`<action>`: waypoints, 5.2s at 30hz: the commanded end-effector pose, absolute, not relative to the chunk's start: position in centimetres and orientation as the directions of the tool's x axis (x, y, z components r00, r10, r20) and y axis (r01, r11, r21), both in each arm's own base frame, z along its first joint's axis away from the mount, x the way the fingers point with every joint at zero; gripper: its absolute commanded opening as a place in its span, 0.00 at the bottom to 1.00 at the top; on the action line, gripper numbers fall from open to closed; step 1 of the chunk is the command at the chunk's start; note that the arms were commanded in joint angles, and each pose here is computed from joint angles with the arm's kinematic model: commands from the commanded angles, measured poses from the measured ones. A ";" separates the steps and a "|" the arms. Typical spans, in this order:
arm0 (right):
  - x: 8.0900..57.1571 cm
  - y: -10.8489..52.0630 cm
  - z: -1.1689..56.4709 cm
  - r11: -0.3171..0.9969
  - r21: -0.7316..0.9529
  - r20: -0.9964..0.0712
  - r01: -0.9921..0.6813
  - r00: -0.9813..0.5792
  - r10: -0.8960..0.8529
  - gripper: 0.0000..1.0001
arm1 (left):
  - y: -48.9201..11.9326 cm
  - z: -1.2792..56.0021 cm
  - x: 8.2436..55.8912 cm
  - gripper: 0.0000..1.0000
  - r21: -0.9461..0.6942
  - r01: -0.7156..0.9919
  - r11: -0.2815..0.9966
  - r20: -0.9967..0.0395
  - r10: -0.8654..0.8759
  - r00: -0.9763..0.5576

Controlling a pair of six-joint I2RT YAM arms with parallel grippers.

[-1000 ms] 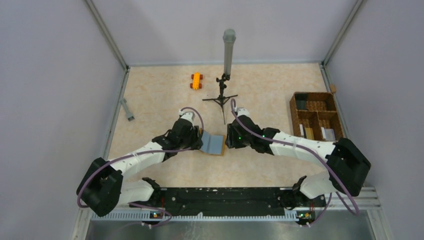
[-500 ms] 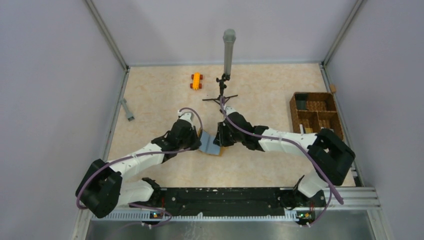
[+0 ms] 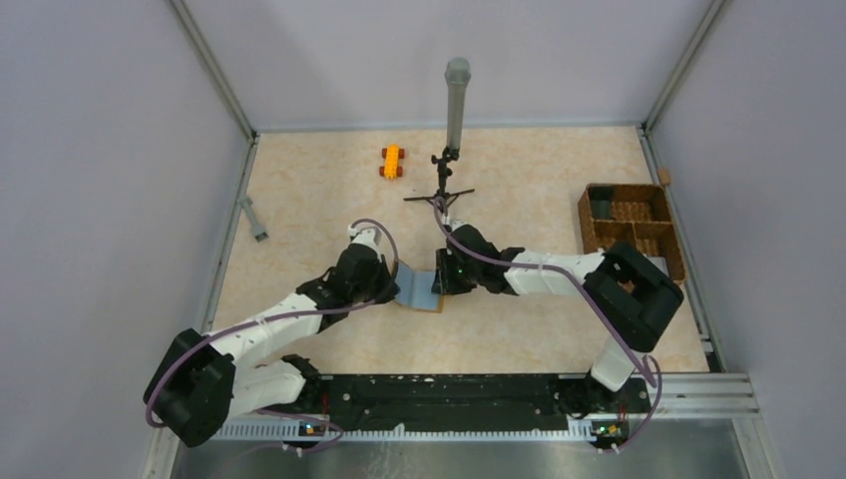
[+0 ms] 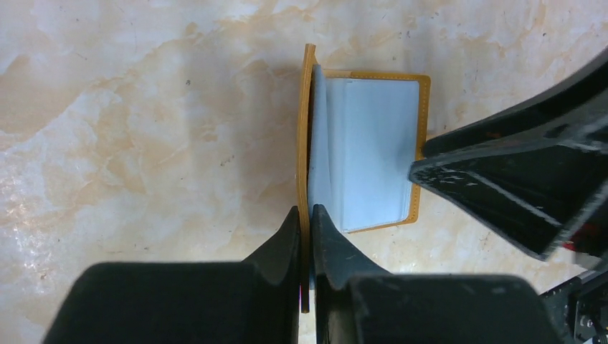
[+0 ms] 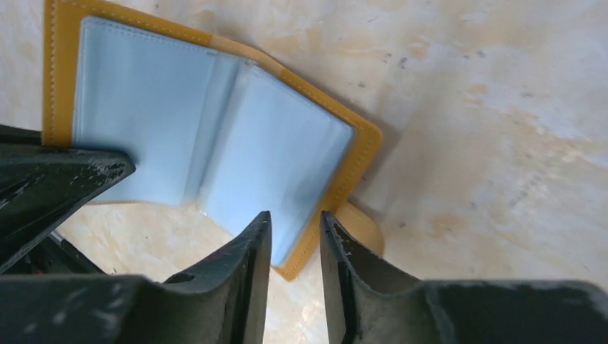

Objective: Put the credit cards into the card holder
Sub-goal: Open the card holder at the center of the board, then pick up the credit card from the storage box.

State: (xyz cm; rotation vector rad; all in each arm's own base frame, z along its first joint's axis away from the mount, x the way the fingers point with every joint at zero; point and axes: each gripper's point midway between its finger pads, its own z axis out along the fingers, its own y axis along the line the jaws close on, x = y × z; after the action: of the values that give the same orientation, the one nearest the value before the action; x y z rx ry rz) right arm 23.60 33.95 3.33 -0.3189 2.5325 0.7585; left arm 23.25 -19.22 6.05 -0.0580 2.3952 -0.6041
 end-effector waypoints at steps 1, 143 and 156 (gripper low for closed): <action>24.9 32.5 10.0 0.811 0.428 -0.614 -0.398 -0.787 -0.062 0.37 | -18.5 6.6 23.4 0.05 -0.450 0.071 0.890 -0.606 -0.246 -0.756; 29.3 -2.6 13.1 0.914 0.121 -0.574 0.386 -0.724 0.382 0.14 | -20.3 6.5 23.3 0.04 -0.537 0.101 0.837 -0.561 -0.265 -0.784; 29.1 -3.0 12.9 0.912 0.101 -0.575 0.398 -0.724 0.380 0.00 | -20.4 6.2 23.2 0.03 -0.537 0.102 0.837 -0.553 -0.258 -0.792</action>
State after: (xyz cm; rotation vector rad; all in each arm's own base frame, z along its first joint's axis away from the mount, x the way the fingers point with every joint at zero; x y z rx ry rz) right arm 28.09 -2.53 10.64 0.5577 2.5293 -0.0376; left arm 22.35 -19.73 5.09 -0.1124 2.4084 -0.7093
